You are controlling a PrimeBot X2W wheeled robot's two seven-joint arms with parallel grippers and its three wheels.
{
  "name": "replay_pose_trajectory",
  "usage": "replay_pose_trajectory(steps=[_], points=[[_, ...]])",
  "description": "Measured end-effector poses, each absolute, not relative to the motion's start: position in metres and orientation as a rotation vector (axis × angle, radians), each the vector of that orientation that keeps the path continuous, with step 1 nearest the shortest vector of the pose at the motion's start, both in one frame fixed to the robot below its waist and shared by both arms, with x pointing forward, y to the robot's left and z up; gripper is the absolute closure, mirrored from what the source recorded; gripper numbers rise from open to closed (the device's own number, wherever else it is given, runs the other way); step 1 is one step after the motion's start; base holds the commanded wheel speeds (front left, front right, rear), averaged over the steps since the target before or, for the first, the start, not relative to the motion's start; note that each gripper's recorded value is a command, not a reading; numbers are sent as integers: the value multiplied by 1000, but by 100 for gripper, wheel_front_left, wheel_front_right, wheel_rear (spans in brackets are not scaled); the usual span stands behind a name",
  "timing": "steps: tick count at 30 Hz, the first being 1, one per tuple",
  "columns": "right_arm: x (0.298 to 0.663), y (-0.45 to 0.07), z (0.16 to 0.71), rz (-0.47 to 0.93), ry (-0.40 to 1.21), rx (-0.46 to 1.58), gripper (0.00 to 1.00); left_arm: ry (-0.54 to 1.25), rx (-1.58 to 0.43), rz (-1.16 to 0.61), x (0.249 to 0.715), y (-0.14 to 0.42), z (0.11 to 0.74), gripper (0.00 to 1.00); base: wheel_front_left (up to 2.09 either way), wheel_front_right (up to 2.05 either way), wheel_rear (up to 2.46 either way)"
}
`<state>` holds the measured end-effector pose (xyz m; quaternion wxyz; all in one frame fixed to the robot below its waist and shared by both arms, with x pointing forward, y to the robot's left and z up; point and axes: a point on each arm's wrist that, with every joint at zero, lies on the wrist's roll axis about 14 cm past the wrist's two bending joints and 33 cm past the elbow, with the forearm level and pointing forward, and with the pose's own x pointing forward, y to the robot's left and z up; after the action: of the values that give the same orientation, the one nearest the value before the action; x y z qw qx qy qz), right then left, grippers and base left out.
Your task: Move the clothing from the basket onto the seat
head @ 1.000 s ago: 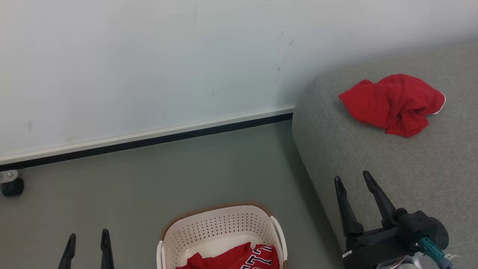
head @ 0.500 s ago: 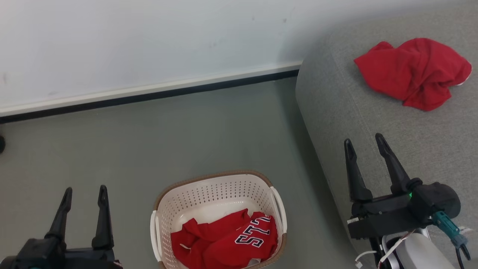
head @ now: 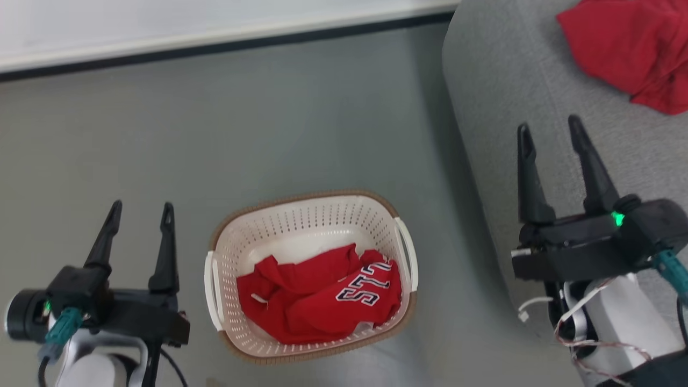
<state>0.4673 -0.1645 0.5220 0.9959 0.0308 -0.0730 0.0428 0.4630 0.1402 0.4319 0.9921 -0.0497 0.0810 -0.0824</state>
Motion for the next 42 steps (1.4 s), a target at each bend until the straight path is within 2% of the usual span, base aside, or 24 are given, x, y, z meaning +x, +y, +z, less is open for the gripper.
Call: replay_pose_trajectory(steps=[9, 20, 33, 42], points=[[517, -165, 503, 87, -148, 54, 0, 261, -61, -249, 494, 116, 382, 0, 0, 0, 0], [556, -159, 454, 92, -78, 60, 0, 389, -9, -388, 510, 82, 315, 0, 0, 0, 0], [573, -155, 404, 98, 11, 67, 0, 555, 23, -596, 481, 34, 241, 0, 0, 0, 0], [575, -158, 393, 91, 34, 61, 0, 654, 73, -804, 443, -9, 209, 0, 0, 0, 0]])
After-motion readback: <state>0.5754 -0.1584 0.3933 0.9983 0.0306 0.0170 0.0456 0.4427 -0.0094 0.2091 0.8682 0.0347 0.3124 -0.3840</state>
